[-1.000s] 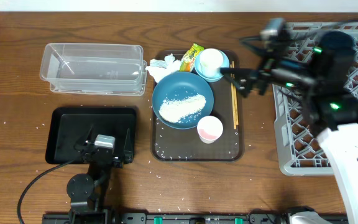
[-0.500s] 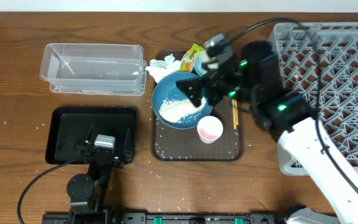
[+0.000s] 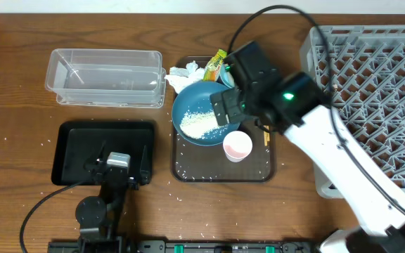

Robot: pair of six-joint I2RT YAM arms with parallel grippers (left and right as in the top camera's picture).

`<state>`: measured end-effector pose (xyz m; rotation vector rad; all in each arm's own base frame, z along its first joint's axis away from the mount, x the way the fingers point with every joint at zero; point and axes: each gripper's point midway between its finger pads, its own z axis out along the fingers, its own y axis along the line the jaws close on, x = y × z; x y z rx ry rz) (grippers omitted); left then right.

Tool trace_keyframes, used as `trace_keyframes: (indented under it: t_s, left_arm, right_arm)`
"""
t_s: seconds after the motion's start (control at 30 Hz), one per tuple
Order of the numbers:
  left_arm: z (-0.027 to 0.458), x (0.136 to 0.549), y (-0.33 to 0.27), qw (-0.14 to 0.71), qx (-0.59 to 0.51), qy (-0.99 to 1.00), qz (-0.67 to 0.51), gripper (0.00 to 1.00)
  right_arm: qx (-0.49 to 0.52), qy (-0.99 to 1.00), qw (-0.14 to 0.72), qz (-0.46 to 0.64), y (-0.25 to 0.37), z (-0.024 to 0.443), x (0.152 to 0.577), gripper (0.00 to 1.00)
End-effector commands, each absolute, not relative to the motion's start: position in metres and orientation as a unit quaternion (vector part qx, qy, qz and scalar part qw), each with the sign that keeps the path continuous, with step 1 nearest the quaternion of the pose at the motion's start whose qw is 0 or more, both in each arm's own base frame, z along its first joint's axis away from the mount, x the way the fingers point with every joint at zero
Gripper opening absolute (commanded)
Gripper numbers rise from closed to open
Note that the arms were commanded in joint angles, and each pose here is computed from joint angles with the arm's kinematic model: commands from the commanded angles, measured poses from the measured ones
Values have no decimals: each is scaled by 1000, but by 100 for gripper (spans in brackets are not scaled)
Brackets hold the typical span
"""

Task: Sort waste into correct bins and load items into the dishwasher rack
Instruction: 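Lower the right gripper and grasp the pink cup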

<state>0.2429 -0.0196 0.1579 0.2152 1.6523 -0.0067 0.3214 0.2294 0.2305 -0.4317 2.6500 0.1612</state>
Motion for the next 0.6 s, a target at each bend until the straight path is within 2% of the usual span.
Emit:
trace_keyframes:
  t_s: [0.0,0.27,0.57]
  left_arm:
    - [141,243,-20,658,93,747,-8,100]
    - [141,243,-20,658,93,747,-7,100]
    - [141,243,-20,658,93,747,-7,100]
  right_arm:
    - [-170,966,188,44,244,209,312,99]
    - [-210,969,125,12,269,160,297,99]
    - [-227,973,40,-33,268,107,282,99]
